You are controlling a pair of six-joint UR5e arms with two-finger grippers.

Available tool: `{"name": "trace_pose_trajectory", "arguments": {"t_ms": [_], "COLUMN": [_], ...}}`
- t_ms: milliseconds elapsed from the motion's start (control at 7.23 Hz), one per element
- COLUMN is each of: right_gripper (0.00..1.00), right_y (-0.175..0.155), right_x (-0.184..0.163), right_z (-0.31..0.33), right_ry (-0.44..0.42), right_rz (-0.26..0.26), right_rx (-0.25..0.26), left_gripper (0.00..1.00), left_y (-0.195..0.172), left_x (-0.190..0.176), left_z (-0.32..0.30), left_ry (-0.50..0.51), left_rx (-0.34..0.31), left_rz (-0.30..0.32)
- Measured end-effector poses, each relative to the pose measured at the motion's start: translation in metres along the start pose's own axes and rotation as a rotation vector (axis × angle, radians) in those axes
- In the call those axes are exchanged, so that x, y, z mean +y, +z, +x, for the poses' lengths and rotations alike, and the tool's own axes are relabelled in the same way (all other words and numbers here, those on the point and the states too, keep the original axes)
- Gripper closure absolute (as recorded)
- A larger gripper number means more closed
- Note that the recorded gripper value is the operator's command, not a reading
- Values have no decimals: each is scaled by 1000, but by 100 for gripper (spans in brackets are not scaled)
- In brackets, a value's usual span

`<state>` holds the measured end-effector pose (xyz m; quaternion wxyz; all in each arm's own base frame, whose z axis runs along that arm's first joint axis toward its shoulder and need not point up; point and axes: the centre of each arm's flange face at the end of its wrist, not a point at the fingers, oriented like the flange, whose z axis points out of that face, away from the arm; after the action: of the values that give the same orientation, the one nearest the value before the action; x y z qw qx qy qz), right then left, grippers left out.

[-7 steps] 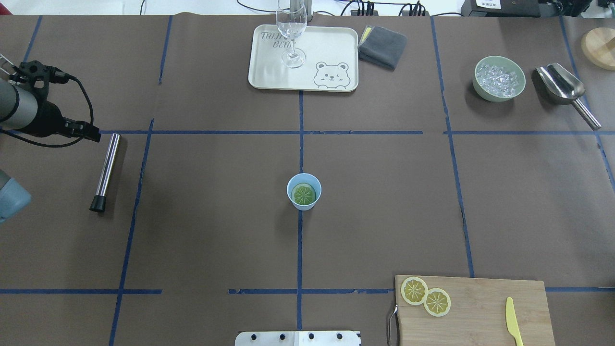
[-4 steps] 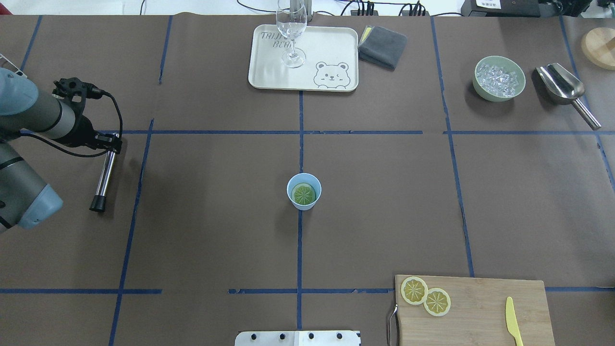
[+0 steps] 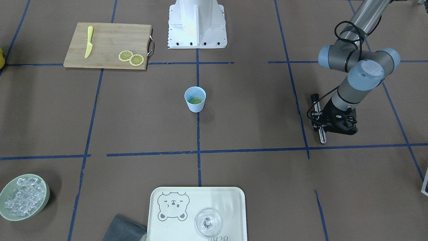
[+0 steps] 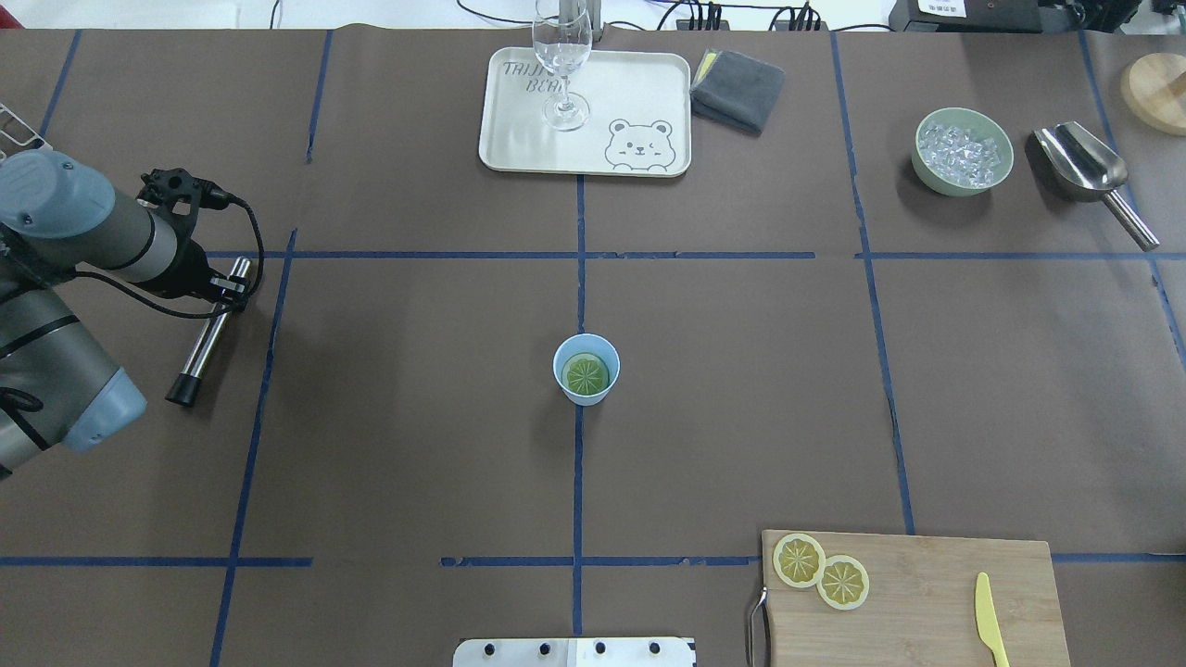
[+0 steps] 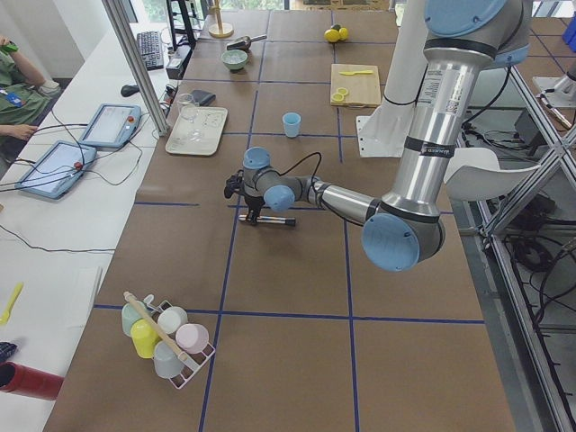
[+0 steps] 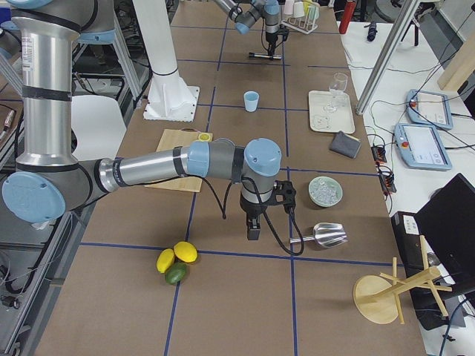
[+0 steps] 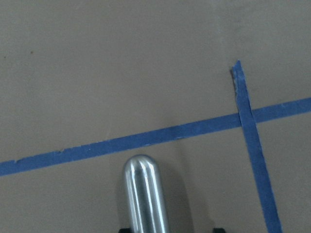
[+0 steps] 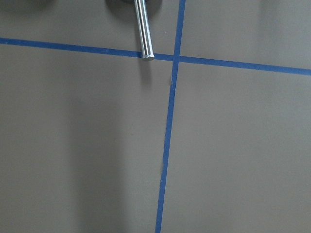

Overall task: Squeeze lemon into cup
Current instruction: 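Reach the left gripper down and grasp the steel muddler bar, then carry the muddler with the left gripper and lower it into the cup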

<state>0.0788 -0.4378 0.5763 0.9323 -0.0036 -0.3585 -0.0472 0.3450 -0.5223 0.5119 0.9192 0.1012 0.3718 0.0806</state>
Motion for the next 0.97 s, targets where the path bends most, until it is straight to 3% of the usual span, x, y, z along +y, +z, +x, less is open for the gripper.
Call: {"name": "trace_pose_trajectory", "arguments": {"t_ms": [415, 829, 968], "right_gripper": [0, 0, 0], "right_y": [0, 1, 2], "right_x": [0, 0, 1], "right_z": [0, 1, 2], "right_ry": [2, 3, 5], "right_rz": [-1, -2, -4], "right_rx": [-1, 0, 1], "left_gripper": [100, 100, 100], "left_y": [-31, -105, -127], "left_x": [-11, -51, -63], "left_z": [9, 50, 71], "left_ry": [58, 281, 326], "left_rx": [27, 48, 85], "left_rz": [55, 282, 371]}}
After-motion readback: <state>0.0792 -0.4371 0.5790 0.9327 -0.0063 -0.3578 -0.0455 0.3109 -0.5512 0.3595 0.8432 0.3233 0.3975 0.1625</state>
